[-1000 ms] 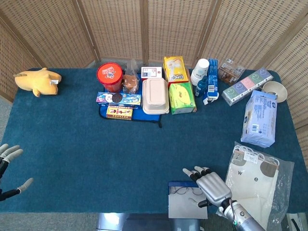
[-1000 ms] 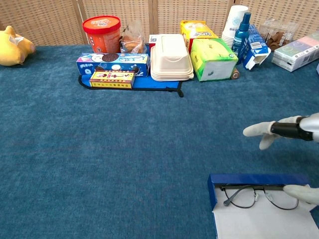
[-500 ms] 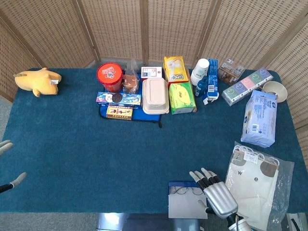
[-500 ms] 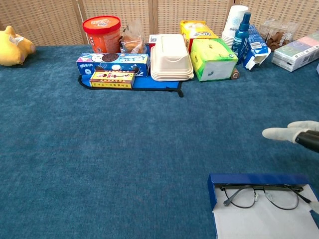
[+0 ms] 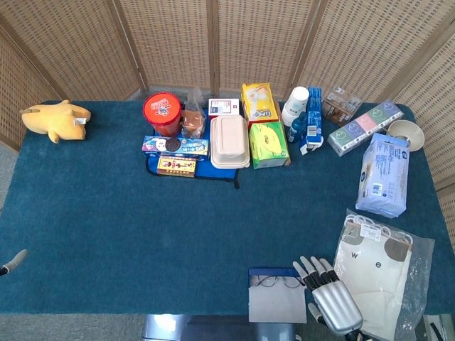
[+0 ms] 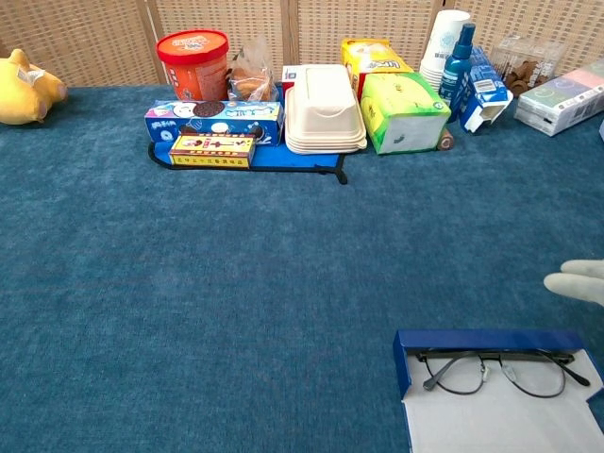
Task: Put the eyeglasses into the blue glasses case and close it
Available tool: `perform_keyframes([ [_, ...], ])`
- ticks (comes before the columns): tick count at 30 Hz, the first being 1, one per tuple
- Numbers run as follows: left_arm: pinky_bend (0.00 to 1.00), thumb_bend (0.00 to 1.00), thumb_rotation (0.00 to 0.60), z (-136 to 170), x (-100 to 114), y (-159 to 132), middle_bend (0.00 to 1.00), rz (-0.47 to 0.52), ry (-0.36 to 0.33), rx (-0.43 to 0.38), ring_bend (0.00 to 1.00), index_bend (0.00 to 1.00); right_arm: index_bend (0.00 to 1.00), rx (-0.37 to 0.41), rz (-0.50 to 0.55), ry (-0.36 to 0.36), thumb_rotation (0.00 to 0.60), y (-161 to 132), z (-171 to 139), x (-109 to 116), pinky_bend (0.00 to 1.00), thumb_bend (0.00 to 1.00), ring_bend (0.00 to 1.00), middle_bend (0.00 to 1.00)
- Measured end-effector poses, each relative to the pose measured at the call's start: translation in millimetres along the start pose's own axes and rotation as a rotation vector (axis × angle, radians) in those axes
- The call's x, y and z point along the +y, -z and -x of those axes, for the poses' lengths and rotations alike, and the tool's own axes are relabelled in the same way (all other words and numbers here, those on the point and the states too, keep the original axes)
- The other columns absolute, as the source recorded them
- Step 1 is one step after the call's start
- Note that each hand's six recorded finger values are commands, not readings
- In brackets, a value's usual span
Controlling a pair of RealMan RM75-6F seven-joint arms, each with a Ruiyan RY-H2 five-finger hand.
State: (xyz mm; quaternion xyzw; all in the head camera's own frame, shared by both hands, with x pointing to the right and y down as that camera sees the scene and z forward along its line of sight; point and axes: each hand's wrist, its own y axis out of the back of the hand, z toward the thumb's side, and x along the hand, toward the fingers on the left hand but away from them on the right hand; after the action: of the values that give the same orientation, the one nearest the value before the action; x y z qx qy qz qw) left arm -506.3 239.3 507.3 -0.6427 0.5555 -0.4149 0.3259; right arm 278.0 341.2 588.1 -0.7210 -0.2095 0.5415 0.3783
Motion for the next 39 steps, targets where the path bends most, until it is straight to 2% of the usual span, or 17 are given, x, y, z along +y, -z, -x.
perform_keyframes([
  [15,0.00,0.13,0.600,-3.7,10.2,-5.4,0.17,0.075,-0.031,-0.026,0.06,0.14,0.00,-0.045,-0.052,0.006,0.600,8.3,-27.4,-20.8,0.11,0.32,0.00,0.00],
  [24,0.00,0.13,0.600,-2.8,11.7,-6.1,0.17,0.092,-0.035,-0.033,0.06,0.13,0.00,-0.042,-0.048,0.034,0.600,4.5,-39.5,-33.9,0.10,0.24,0.00,0.00],
  [31,0.00,0.13,0.600,0.1,15.6,-5.2,0.17,0.100,-0.048,-0.043,0.06,0.13,0.00,-0.038,-0.059,0.093,0.600,1.0,-49.0,-44.3,0.10,0.17,0.00,0.00],
  [39,0.00,0.13,0.600,5.0,23.0,-3.6,0.17,0.103,-0.070,-0.050,0.06,0.13,0.00,-0.009,-0.036,0.142,0.600,-6.0,-51.0,-53.8,0.10,0.17,0.00,0.00],
])
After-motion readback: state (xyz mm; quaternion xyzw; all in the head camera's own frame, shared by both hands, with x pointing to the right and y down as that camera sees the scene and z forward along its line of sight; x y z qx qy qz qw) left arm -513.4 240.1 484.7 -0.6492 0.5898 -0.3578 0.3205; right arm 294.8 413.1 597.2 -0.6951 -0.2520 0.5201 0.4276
